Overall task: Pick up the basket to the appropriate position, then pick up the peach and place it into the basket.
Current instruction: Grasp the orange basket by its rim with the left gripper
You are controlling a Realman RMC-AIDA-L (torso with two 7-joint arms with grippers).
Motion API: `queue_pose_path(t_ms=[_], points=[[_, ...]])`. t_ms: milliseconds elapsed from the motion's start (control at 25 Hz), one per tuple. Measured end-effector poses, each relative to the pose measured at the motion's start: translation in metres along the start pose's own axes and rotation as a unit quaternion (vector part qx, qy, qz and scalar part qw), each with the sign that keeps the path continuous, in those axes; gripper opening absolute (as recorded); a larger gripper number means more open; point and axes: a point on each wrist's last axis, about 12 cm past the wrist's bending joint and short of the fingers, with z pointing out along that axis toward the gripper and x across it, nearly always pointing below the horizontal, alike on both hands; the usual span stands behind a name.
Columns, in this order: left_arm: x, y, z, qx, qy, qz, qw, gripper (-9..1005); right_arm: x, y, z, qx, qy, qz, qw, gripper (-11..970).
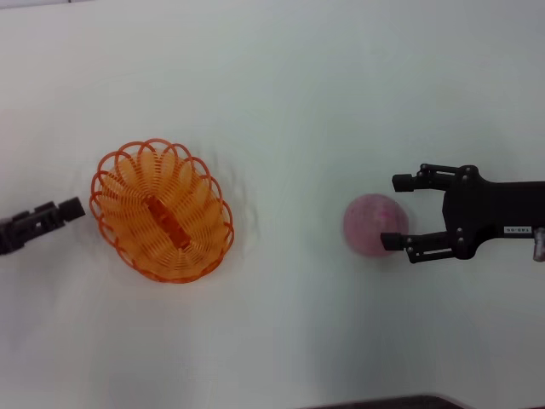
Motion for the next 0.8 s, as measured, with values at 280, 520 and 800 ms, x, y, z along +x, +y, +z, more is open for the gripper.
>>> queue_pose_path(t_ms=[280,520,800], points=[[-0.065,-0.013,0.023,-0.037,0.084,0.087,0.992,706,0.000,-0.001,0.000,0.002,0.002,-0.001,1.000,926],[-0.111,-0.036,0.073,-0.078,0.184,0.202,0.959,696,0.000,-0.001,0.001,0.001,0.003,-0.001,1.000,925],[-0.139,-0.064,0.118,-0.119,0.295,0.288,0.903,685,-0.002,-0.002,0.002,-0.001,0.004,-0.003,1.000,925]])
